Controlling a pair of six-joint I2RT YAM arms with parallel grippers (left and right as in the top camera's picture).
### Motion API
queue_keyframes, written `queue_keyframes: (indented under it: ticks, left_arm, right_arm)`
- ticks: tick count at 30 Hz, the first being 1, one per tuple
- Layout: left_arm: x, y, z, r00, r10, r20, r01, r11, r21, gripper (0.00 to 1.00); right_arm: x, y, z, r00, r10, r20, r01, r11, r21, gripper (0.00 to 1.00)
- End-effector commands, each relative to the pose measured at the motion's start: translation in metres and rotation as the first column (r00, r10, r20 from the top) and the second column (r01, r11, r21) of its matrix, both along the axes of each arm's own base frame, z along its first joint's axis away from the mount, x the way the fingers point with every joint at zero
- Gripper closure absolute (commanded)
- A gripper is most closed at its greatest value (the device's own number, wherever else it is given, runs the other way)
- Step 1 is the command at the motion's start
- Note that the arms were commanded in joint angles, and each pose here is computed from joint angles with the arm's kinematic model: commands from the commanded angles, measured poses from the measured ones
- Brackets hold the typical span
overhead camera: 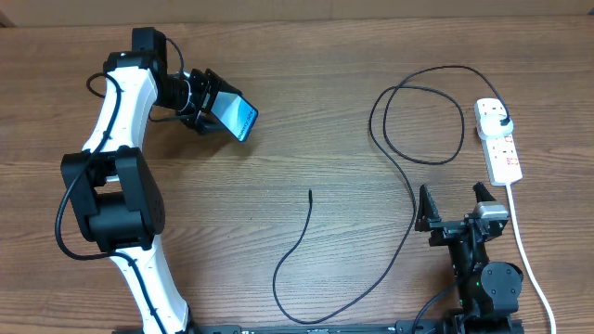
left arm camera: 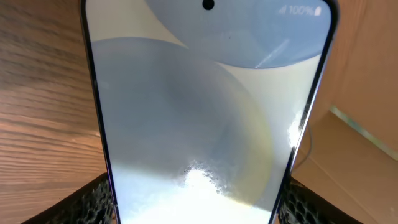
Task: Plug charger to phone and switch on socket
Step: 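Lift the phone with the left gripper and rotate it upright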
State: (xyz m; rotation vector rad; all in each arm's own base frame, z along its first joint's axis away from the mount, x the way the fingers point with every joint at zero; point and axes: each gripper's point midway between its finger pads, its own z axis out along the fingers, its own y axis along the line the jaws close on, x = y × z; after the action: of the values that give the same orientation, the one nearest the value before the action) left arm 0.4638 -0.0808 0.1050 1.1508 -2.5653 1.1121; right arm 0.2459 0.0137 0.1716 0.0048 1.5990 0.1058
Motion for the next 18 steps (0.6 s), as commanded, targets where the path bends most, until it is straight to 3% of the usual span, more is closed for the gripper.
queue_keyframes:
  ticks: [1, 18]
  left_arm:
    - [0.005, -0.019, 0.023, 0.999, -0.026, 0.038, 0.030, 0.993, -0.111, 0.96]
    - [-0.001, -0.044, 0.060, 0.995, -0.067, 0.067, 0.087, 0.929, -0.359, 0.96]
  right_arm:
    - [0.000, 0.000, -0.002, 1.000, -0.004, 0.003, 0.004, 1.000, -0.002, 0.00]
    - [0.000, 0.000, -0.002, 1.000, -0.004, 0.003, 0.004, 1.000, -0.002, 0.00]
